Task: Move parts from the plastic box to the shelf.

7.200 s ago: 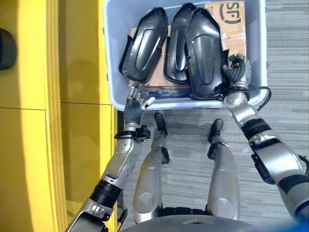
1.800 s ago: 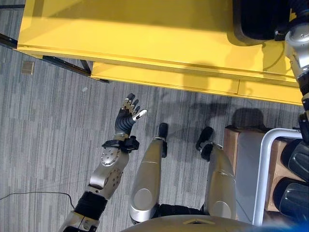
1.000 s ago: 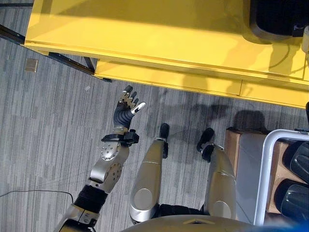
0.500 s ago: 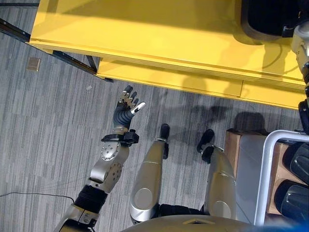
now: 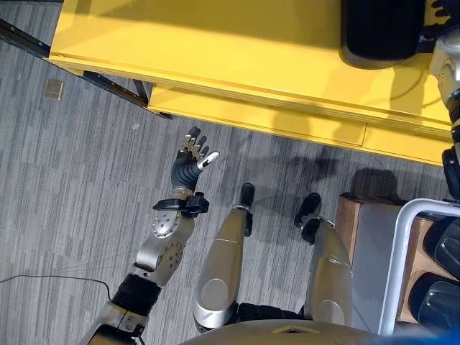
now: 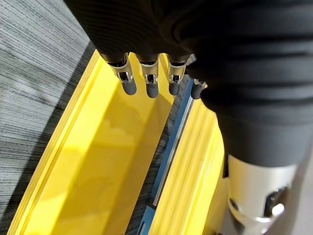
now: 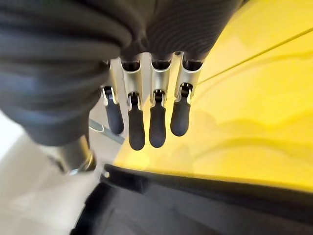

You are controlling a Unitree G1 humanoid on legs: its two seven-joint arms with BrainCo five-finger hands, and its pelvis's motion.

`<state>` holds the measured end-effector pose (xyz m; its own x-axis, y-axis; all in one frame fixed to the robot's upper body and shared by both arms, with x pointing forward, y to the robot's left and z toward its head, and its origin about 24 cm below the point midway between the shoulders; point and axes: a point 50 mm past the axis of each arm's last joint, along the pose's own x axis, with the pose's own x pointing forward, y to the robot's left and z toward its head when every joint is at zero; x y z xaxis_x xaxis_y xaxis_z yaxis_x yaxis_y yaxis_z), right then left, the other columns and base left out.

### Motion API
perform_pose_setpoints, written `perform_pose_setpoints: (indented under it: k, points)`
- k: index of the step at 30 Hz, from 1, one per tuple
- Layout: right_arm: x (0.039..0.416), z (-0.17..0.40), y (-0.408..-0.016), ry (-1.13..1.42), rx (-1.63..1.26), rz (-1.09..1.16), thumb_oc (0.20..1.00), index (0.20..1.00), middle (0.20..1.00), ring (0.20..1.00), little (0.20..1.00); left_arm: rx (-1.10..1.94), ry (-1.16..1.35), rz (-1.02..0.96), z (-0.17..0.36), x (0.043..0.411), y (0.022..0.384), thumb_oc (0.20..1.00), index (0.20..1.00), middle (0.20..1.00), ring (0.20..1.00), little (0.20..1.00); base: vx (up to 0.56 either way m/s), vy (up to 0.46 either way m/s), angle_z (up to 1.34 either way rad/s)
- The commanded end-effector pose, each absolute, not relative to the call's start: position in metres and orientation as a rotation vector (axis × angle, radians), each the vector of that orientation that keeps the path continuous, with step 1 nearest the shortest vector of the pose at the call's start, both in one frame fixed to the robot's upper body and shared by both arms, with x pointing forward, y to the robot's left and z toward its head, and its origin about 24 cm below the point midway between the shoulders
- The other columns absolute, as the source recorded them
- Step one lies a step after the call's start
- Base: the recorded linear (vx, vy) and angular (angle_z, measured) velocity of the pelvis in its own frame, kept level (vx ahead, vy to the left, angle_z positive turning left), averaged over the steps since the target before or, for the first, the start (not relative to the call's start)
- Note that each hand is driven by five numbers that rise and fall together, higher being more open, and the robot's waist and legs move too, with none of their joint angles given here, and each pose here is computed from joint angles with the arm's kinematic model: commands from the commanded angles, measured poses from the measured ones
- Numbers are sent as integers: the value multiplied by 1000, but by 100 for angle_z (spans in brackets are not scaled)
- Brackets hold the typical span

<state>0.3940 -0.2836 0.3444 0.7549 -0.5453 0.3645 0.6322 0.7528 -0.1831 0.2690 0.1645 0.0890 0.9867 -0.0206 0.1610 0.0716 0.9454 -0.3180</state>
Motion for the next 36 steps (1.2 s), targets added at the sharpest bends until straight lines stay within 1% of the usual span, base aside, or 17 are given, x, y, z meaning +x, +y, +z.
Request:
perform_pose_setpoints:
  k: [1, 10, 14, 20, 21, 25, 28, 36]
  points:
    - [387, 379, -271, -447, -270, -643, 1000, 1000, 1000, 1000, 1000, -349, -234, -90, 104, 260, 159, 1000, 1000, 1000, 1000, 1000, 0, 0, 0]
    - [385, 398, -240, -581, -260, -559, 1000, 1000, 1000, 1000, 1000, -353, -224, -86, 102, 259, 161, 1000, 1000, 1000, 1000, 1000, -29, 5, 0]
    - [376, 413, -217, -716, -285, -493, 1000, 1000, 1000, 1000, 1000, -354, -227, -74, 102, 260, 163, 1000, 1000, 1000, 1000, 1000, 0, 0, 0]
    - [363, 414, -198, -845, -244, -414, 1000, 1000, 1000, 1000, 1000, -358, -216, -49, 99, 259, 167, 1000, 1000, 1000, 1000, 1000, 3, 3, -4]
    - [353, 410, -190, -913, -223, -388, 1000, 1000, 1000, 1000, 1000, -357, -207, -40, 97, 258, 168, 1000, 1000, 1000, 1000, 1000, 8, -7, -8]
    - [346, 399, -188, -954, -225, -389, 1000, 1000, 1000, 1000, 1000, -353, -201, -27, 95, 256, 170, 1000, 1000, 1000, 1000, 1000, 2, -2, -3]
    - [342, 388, -192, -971, -251, -430, 1000, 1000, 1000, 1000, 1000, -350, -199, -17, 93, 254, 171, 1000, 1000, 1000, 1000, 1000, -3, -4, -1]
    - [344, 348, -202, -910, -244, -472, 1000, 1000, 1000, 1000, 1000, -343, -192, -2, 90, 251, 173, 1000, 1000, 1000, 1000, 1000, -3, -4, -2]
